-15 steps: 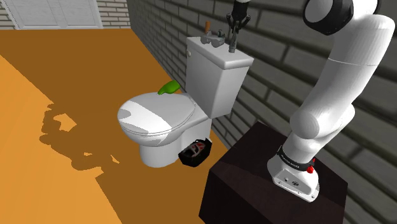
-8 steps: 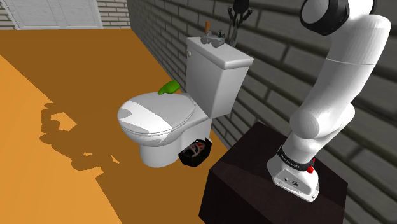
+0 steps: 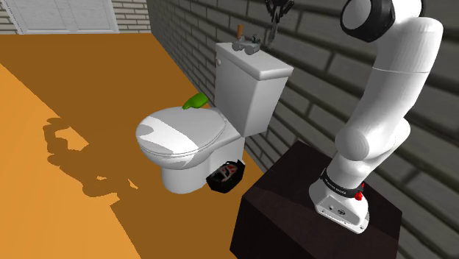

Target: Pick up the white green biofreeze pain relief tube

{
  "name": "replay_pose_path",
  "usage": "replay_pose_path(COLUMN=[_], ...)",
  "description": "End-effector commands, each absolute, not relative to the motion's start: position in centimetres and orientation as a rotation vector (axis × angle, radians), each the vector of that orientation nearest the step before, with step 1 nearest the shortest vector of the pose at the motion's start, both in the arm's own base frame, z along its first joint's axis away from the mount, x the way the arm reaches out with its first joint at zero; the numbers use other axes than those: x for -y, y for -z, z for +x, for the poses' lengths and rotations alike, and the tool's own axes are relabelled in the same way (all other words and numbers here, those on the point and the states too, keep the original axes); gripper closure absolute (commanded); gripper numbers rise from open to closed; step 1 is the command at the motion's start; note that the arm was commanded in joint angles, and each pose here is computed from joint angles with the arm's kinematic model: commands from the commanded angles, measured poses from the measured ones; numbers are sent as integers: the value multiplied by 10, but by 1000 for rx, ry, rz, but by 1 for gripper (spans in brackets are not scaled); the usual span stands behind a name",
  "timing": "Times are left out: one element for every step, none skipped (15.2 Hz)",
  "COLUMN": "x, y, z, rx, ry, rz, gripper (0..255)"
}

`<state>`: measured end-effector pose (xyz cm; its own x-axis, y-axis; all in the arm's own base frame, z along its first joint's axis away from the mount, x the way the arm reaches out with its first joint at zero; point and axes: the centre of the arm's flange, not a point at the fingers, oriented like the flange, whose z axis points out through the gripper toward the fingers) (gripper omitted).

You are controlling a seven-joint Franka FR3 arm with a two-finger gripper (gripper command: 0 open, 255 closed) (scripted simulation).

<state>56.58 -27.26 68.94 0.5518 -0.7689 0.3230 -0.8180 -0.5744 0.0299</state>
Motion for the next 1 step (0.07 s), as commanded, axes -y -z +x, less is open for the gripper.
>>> replay_pose_path(x=[272], y=[-693], z=[566], rx=[1347], ry=[-412], rz=[2608], gripper=[255])
